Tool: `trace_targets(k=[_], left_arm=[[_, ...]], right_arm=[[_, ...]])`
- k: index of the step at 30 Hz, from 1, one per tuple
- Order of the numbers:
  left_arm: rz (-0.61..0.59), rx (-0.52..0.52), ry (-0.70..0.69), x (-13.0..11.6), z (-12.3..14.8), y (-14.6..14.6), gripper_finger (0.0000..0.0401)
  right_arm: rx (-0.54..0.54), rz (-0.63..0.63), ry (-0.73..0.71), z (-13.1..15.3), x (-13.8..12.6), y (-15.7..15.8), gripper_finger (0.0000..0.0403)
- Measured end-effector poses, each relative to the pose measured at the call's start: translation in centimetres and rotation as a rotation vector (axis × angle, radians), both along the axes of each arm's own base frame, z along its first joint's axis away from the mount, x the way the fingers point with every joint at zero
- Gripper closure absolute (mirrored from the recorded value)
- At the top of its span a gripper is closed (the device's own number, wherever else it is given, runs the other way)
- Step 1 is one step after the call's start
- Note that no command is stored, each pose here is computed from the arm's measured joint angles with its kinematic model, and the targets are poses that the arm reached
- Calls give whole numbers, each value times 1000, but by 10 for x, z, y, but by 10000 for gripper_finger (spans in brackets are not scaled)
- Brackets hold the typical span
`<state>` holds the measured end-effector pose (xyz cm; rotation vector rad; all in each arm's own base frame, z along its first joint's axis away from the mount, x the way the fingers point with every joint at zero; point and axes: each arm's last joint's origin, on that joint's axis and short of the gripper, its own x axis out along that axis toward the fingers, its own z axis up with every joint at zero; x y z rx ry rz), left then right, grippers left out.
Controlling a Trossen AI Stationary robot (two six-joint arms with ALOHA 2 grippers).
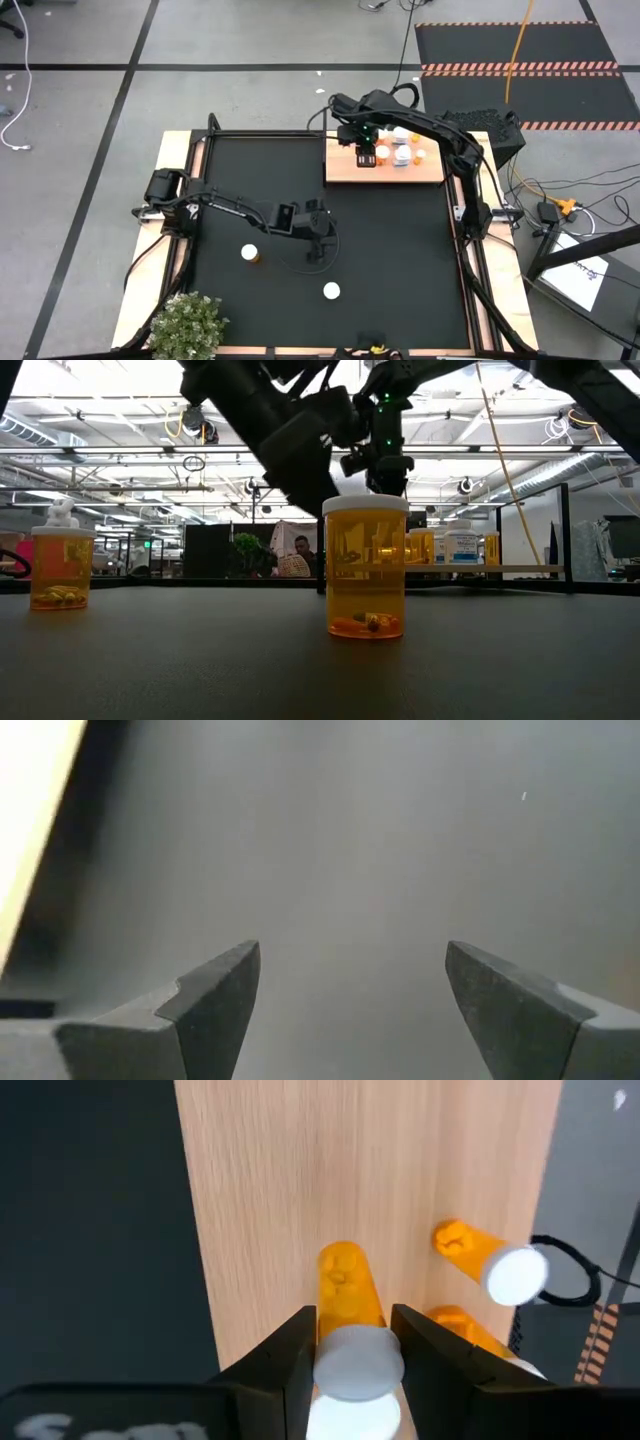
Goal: Pick and place medicine bottles onto shelf by color
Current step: Put the small orange pill bottle on the shelf aligned with the other small orange pill bottle
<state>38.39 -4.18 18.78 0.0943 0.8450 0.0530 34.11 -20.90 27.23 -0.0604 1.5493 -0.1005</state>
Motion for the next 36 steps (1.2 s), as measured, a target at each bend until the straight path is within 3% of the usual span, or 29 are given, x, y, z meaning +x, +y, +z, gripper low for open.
trace_targets(k=[8,20,36], left_arm=[[-15,19,40,-10,-18,2,80],[-24,24,17,-8,-18,2,80],[-23,21,-4,-7,-16,2,80]], right_arm=[[10,-5,13,-8,3,-3,283],[35,-5,64,-33,11,-10,283],[3,30,66,-34,11,-13,283]])
